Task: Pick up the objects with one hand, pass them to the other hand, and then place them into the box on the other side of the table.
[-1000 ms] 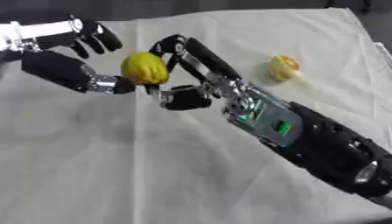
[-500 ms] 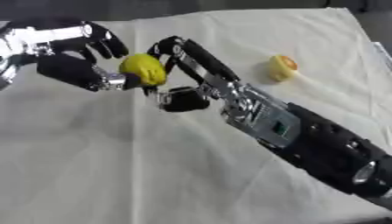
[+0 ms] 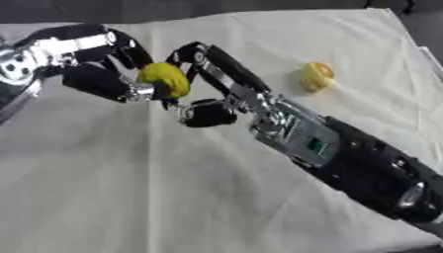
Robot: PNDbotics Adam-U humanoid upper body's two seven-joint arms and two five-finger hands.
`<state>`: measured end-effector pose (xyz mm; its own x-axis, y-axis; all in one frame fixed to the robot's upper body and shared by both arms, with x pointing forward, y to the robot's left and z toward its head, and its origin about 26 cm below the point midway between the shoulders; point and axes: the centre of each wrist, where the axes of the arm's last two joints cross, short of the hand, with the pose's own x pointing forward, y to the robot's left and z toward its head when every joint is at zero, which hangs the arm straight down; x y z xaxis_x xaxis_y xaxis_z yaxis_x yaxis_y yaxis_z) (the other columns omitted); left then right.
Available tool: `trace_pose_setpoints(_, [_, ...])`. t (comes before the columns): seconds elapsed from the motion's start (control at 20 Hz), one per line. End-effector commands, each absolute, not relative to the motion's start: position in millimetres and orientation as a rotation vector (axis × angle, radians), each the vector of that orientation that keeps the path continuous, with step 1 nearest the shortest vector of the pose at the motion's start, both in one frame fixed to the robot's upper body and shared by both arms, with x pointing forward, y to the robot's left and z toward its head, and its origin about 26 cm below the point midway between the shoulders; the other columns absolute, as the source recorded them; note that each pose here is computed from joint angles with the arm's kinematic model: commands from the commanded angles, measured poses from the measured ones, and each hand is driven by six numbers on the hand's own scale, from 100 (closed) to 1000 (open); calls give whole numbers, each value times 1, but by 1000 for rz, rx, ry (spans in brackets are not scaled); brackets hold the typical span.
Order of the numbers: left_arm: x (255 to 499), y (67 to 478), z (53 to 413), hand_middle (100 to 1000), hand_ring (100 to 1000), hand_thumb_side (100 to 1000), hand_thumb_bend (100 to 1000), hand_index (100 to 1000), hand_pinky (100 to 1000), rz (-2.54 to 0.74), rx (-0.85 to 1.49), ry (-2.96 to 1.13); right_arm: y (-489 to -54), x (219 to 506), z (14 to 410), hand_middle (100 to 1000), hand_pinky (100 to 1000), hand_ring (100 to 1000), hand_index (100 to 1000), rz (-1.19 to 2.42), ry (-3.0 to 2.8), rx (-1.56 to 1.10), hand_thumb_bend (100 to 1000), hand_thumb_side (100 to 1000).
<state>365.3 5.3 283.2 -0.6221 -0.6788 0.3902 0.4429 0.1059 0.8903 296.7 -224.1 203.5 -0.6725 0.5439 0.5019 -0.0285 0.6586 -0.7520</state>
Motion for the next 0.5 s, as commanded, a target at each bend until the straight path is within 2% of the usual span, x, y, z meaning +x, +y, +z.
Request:
trace_pose_setpoints(0.05, [370,6,284,534,713,100,100,625,743,-1646,247,-1518,-223,294,214,507,577,774,616,991,-2181,-407,100,100])
trace_pose_setpoints(0.15, [371,6,283,481,680,100,100,548,732,-1628,246,-1520,-223,294,214,515,586,778,627,993,-2181,-410,126,100])
trace_pose_setpoints(0.35, [372,7,282,472,641,100,106,547,707,-1587,254,-1532,-224,294,213,543,608,791,658,992,-2181,-433,219,100])
trace_pose_setpoints(0.5, [372,7,282,445,605,100,149,534,697,-1562,261,-1532,-224,294,212,566,619,802,681,987,-2177,-456,314,100])
